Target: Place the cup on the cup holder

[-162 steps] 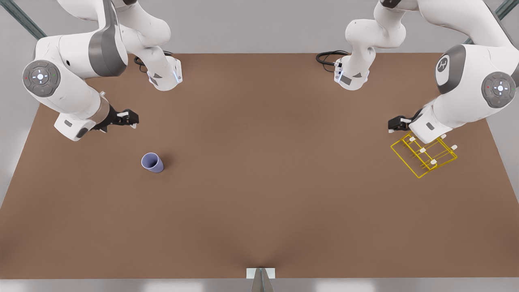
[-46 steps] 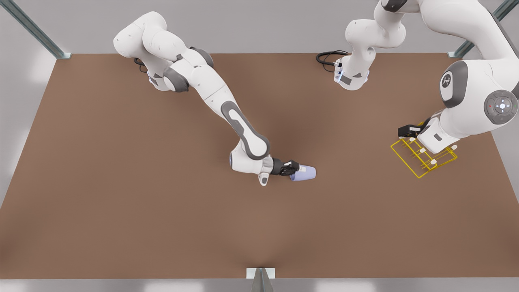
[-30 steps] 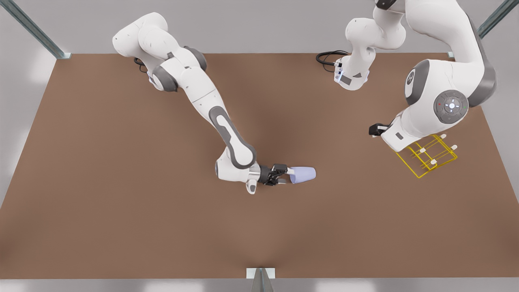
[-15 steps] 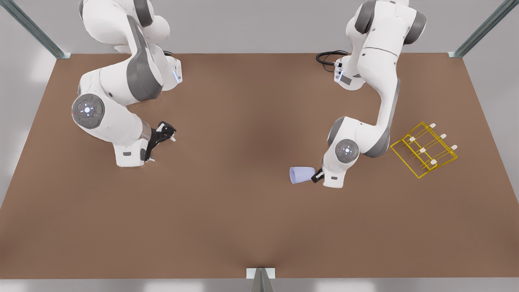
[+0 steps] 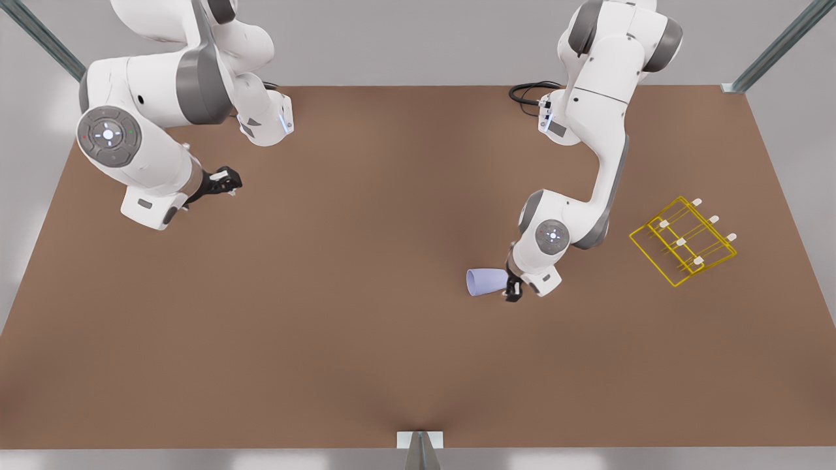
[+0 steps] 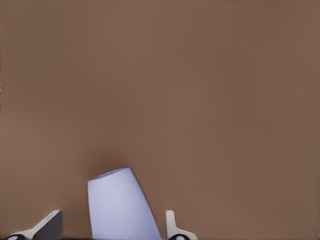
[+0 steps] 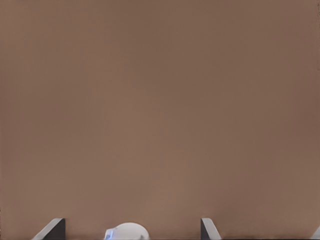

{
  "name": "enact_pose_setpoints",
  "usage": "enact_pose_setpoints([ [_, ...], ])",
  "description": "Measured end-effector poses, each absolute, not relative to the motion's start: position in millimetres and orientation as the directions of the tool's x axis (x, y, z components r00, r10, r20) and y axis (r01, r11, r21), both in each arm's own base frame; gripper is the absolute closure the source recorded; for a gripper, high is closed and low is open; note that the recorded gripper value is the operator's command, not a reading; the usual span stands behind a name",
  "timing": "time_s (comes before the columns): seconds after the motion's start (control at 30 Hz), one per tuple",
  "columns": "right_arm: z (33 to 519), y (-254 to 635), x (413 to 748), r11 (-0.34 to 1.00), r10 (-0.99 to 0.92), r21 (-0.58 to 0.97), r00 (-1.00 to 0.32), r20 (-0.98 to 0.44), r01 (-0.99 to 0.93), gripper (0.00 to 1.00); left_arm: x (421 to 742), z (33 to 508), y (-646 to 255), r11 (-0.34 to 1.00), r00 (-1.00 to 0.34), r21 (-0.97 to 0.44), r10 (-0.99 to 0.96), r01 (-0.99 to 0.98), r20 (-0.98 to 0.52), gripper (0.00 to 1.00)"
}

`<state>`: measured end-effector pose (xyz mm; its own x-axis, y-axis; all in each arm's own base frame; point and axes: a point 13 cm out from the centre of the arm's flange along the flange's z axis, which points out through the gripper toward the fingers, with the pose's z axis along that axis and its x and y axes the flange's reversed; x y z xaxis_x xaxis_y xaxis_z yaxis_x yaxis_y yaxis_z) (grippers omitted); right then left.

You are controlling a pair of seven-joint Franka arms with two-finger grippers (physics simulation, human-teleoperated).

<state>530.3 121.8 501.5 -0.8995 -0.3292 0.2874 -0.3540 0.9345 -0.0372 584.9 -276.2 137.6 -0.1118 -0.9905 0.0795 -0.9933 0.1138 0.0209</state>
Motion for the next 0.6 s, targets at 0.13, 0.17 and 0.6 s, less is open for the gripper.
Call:
enact_pose_setpoints([
  [0.13, 497, 108, 532, 0.959, -0.251, -0.054, -0.92, 0.302, -0.279, 0.0, 573, 127, -292, -0.002, 0.006, 0.045, -0.996, -0.999, 0.091, 0.0],
  [0.17, 497, 105, 532, 0.963, -0.234, -0.055, -0.924, 0.303, -0.262, 0.0, 569, 122, -293, -0.023, 0.028, 0.054, -0.996, -0.998, 0.087, 0.0],
  [0.6, 494, 106, 531, 0.983, -0.138, -0.072, -0.941, 0.309, -0.168, 0.0, 572, 99, -313, -0.18, 0.181, 0.019, -0.977, -0.983, 0.115, 0.0],
])
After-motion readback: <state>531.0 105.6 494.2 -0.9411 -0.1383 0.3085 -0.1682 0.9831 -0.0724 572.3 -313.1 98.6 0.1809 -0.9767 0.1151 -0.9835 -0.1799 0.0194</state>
